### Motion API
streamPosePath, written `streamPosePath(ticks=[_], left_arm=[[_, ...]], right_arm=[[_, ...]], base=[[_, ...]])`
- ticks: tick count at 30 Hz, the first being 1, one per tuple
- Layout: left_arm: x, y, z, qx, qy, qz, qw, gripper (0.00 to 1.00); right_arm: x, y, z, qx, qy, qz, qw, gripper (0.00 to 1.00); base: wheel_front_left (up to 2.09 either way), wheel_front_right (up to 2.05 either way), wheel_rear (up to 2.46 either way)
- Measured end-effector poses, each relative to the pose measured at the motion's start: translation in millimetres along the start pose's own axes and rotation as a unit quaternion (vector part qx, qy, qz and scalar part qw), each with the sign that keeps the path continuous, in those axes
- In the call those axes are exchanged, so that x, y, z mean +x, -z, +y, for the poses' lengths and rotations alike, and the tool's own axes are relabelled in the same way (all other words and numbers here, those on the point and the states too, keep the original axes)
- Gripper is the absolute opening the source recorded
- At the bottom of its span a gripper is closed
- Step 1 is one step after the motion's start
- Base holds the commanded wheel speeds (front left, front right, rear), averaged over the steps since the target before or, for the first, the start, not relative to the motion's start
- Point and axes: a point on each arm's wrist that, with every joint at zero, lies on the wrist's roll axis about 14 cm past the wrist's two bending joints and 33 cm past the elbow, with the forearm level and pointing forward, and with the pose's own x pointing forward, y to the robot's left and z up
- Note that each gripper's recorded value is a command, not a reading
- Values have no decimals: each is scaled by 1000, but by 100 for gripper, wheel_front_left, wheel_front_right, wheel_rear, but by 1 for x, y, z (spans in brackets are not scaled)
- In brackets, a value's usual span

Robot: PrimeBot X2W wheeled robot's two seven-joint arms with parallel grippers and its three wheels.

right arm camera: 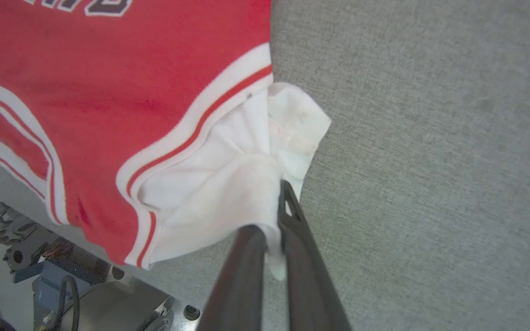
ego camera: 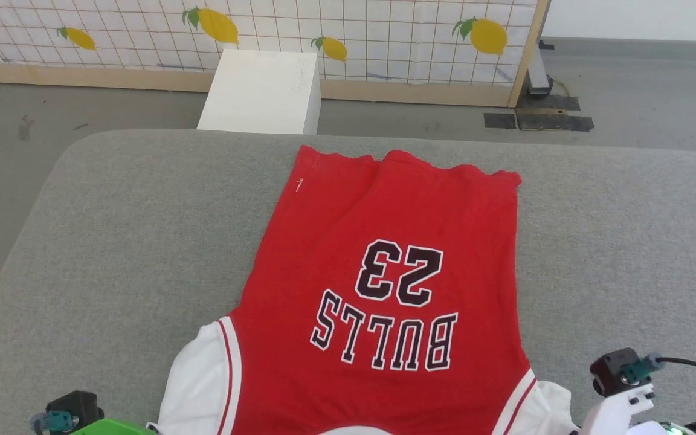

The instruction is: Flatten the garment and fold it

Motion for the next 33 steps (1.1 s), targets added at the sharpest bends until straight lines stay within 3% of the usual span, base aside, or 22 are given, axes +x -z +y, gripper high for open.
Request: streamPosePath(ticks=[1, 2, 3, 9, 13, 18, 21, 25, 29, 33], left_arm=[[1, 1, -2, 0, 4, 0, 1000, 0], [1, 0, -4, -1, 7, -1, 1000, 0], [2, 0, -6, -1, 10, -3, 1000, 0], [1, -8, -10, -7, 21, -19, 1000, 0], [-1, -16, -14, -7, 28, -37, 999, 0], [0, -23, -21, -4, 37, -47, 998, 0], [1, -28, -25, -3, 40, -53, 998, 0], [7, -33, -31, 0, 44, -55, 997, 0], [16, -41, -38, 2, 49, -58, 997, 0], [27, -45, -44, 2, 52, -56, 997, 0]], right_arm=[[2, 1, 0, -1, 1, 3, 1000, 0], [4, 0, 1, 1, 0, 4, 1000, 32], [6, -1, 2, 1, 0, 3, 1000, 100], [0, -20, -5, 9, 6, -24, 1000, 100], [-20, -55, -27, 37, 31, -88, 995, 100], [-43, -127, -38, 103, 29, -215, 971, 100], [-52, -172, -49, 110, 38, -278, 953, 100], [-44, -225, -59, 105, 49, -319, 941, 100], [-10, -256, -65, 102, 59, -298, 947, 100], [37, -264, -77, 91, 85, -232, 965, 100]], base=[[0, 0, 0], [0, 0, 0], [0, 0, 0], [0, 0, 0], [0, 0, 0], [0, 0, 0], [0, 0, 0], [0, 0, 0], [0, 0, 0], [0, 0, 0]])
